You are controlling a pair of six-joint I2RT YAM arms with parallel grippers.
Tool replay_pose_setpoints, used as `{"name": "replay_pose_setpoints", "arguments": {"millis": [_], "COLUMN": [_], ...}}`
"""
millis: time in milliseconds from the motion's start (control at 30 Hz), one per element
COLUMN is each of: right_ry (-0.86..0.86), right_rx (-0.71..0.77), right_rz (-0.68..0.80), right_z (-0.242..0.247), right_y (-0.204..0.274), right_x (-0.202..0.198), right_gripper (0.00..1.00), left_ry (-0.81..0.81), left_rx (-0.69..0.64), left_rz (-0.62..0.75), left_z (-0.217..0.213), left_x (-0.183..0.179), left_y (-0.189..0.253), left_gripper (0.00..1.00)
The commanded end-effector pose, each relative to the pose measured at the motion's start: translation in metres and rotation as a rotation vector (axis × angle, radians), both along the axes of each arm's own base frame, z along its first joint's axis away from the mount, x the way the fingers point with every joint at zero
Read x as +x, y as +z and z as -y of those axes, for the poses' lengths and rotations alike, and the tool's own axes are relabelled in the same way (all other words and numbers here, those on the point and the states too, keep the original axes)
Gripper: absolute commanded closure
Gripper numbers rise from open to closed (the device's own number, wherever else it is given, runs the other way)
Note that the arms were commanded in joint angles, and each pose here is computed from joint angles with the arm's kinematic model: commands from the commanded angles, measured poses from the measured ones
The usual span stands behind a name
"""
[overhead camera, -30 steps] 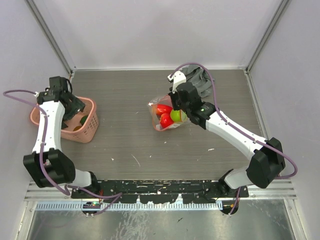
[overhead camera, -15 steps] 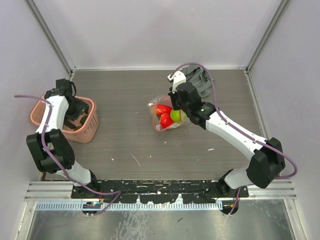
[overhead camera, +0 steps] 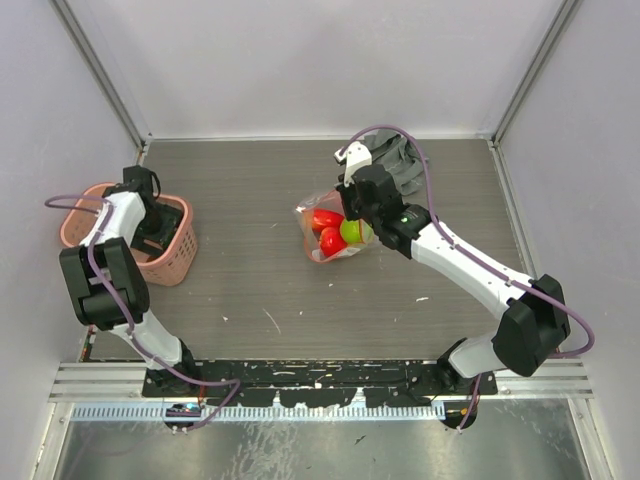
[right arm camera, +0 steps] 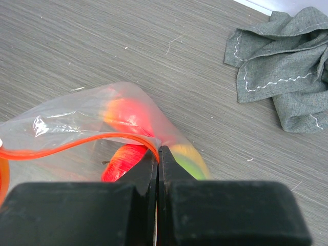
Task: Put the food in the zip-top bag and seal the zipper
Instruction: Pick up the fake fruit from the bin.
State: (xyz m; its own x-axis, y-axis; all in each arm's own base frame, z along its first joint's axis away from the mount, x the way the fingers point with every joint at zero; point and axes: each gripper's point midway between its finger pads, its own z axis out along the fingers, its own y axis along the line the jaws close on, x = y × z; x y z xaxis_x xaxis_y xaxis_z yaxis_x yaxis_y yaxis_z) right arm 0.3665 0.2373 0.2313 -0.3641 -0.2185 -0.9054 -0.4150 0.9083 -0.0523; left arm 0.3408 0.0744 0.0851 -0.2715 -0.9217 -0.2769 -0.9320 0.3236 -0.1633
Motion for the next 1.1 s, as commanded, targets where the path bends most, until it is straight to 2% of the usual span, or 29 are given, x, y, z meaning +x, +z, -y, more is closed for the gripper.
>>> {"name": "replay_pose_setpoints", "arguments": {"millis": [0, 333, 533, 700, 1067], "right_ry": [0.004, 0.035, 0.035, 0.04, 0.062], "right_rx": [0.053, 0.071, 0.073, 0.078, 0.101], "right_rz": [0.064, 0.057, 0.057, 0.053, 0.043], "right_z": [-0.006, -0.012, -0.011, -0.013, -0.017], "right_y": [0.022, 0.023, 0.024, 0.023, 0.025], "right_x": [0.009, 0.005, 0.004, 0.004, 0.001], "right_gripper": [0.99, 0.99, 0.99, 0.99, 0.99], "left_ry": [0.029, 0.023, 0.017, 0.007, -0.039], "left_rx": [-0.008, -0.017, 0.039, 0.081, 0.16], "left_rz": [0.041, -0.032, -0.044, -0.024, 0.11], "left_z": [-0.004, -0.005, -0.014, -0.019, -0.02], "left_x": [0.016, 0.012, 0.008, 0.003, -0.014], "left_y": [-0.009, -0.039, -0.035, -0.019, 0.037], "left_gripper": [0.19, 0.22, 0.32, 0.44, 0.66]}}
